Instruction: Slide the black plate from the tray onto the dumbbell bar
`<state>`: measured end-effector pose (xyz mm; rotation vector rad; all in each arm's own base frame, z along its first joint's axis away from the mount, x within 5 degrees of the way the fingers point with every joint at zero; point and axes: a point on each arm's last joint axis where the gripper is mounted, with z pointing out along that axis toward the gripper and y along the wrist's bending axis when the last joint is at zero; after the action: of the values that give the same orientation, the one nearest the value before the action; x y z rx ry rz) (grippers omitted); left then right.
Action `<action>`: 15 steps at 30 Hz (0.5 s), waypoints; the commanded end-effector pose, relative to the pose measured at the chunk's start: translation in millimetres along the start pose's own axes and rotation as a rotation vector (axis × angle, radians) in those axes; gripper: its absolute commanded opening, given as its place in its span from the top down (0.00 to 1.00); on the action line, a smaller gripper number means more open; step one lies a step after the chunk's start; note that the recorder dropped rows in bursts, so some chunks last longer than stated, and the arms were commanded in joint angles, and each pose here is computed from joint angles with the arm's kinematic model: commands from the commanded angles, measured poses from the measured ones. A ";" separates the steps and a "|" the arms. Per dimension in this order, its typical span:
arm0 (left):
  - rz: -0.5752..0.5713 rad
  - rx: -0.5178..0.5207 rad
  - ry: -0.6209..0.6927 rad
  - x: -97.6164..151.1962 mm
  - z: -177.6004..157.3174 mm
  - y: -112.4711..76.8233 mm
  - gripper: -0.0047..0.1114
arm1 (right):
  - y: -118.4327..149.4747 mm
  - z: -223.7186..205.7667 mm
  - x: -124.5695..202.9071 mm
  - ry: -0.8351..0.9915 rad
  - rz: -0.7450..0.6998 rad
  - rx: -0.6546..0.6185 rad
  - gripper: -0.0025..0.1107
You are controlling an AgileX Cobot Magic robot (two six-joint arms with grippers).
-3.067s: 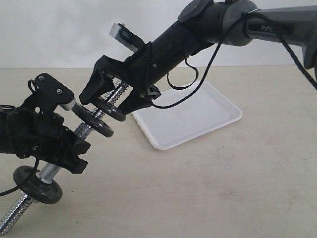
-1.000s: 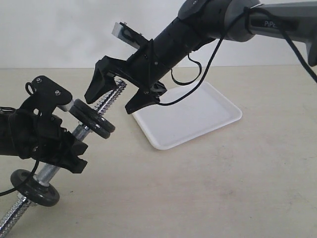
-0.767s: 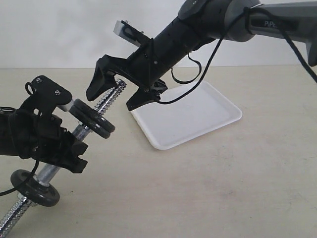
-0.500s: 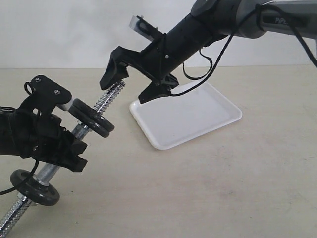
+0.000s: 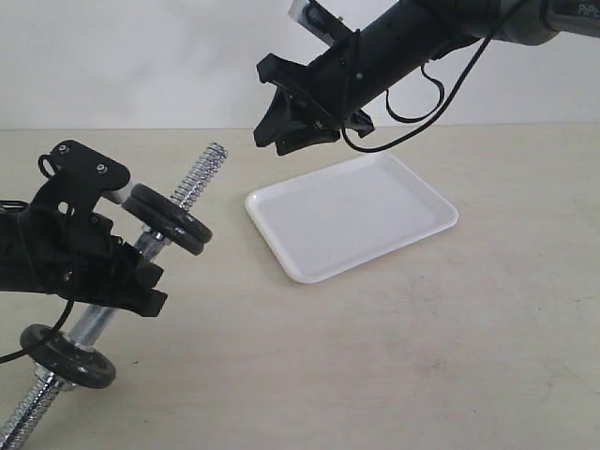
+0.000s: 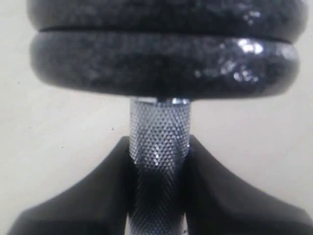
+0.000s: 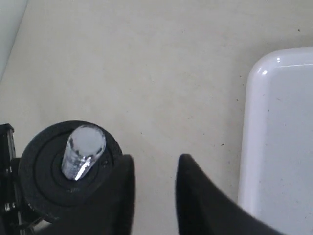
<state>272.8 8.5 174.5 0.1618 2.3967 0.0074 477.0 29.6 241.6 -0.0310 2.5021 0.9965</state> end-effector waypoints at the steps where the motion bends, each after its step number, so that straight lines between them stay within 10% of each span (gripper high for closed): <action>1: -0.087 -0.086 -0.114 -23.3 -15.4 9.4 0.93 | 5.8 -7.4 2.7 0.041 -0.073 -0.010 0.98; 15: -0.204 -0.059 -0.141 -38.4 -10.5 10.2 0.93 | -6.1 -9.7 16.3 0.203 -0.184 0.106 0.98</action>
<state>284.8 8.7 185.3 0.0029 2.3606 -0.0598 461.7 24.3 231.3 -0.2948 2.6730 0.8702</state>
